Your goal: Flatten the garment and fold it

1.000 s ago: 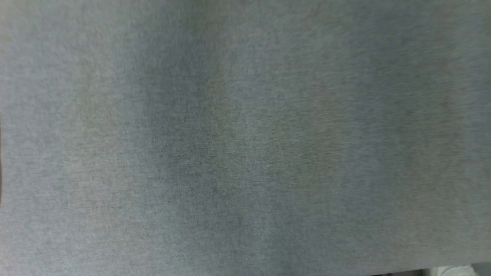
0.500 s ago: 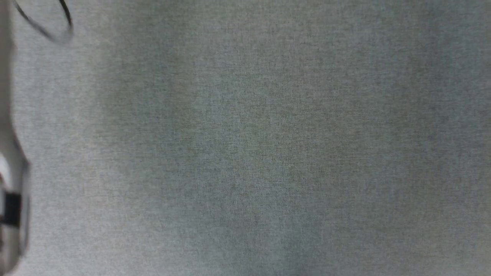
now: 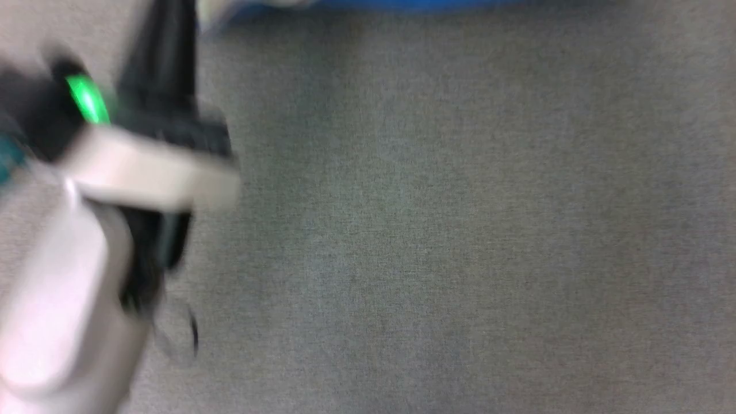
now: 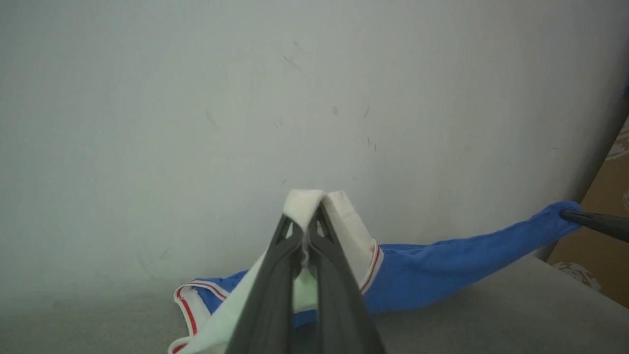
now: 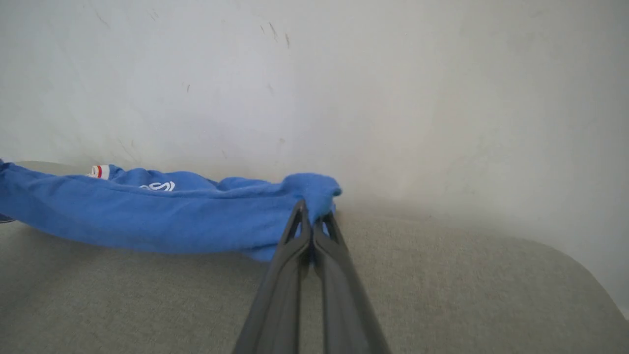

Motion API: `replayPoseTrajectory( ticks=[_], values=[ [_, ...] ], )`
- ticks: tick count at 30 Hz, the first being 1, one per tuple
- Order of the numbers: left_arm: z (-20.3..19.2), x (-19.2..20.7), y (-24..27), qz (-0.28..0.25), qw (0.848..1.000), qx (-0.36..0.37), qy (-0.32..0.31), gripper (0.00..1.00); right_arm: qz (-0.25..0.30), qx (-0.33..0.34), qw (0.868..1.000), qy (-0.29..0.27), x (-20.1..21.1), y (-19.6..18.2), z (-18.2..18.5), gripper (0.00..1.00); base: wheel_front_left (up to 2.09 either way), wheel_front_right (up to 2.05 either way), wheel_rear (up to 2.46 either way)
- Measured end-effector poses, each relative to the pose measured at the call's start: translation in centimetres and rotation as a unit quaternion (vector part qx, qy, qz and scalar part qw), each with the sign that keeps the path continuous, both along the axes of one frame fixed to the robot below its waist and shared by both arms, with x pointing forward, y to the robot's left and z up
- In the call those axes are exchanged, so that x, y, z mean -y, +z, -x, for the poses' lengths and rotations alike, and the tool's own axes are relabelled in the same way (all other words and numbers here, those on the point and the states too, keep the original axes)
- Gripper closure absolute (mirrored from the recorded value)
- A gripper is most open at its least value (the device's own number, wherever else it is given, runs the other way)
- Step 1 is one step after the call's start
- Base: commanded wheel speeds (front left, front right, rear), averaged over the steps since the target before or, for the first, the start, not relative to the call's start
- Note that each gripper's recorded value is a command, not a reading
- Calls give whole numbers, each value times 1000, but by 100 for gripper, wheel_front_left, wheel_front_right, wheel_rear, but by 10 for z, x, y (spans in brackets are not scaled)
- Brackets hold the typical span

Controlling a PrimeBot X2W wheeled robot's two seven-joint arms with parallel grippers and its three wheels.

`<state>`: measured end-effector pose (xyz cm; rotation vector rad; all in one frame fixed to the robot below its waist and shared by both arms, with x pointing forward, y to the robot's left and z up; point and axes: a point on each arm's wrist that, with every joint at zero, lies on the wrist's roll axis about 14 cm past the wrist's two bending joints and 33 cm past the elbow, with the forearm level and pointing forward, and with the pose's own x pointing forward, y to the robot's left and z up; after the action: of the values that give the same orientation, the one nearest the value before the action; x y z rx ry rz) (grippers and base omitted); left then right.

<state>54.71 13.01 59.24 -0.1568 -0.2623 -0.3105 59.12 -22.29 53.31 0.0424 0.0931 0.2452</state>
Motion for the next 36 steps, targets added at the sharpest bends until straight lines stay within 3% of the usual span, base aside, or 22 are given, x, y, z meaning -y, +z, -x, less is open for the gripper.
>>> replayPoseTrajectory(
  ticks=[4, 9, 11, 12, 13, 16, 22, 29, 36],
  values=[
    [45, 5, -44, -13, 996, -84, -15, 100, -17, -35, 999, 2, -4, -18, 35, 100, 0, 0, 0],
    [99, 13, -91, -26, 977, -205, -49, 100, -27, -88, 996, 11, -13, -43, 81, 100, 0, 0, 0],
    [123, 8, -113, -44, 963, -262, -56, 100, -32, -109, 993, 11, -14, -52, 99, 100, 0, 0, 0],
    [150, 2, -134, -65, 943, -320, -64, 100, -33, -139, 990, 8, -13, -64, 120, 100, 0, 0, 0],
    [150, 2, -134, -65, 943, -320, -64, 100, -33, -139, 990, 8, -13, -64, 120, 100, 0, 0, 0],
    [188, -3, -153, -57, 917, -388, -72, 100, -33, -189, 981, 4, -9, -84, 156, 100, 0, 0, 0],
    [266, 1, -176, -11, 862, -498, -88, 100, -34, -288, 957, 1, -2, -114, 233, 100, 0, 0, 0],
    [323, 2, -181, 29, 814, -573, -97, 100, -29, -377, 926, 11, 0, -133, 298, 100, 0, 0, 0],
    [348, 3, -169, 61, 800, -588, -100, 100, -37, -444, 895, 21, -4, -143, 342, 100, 0, 0, 0]
  ],
)
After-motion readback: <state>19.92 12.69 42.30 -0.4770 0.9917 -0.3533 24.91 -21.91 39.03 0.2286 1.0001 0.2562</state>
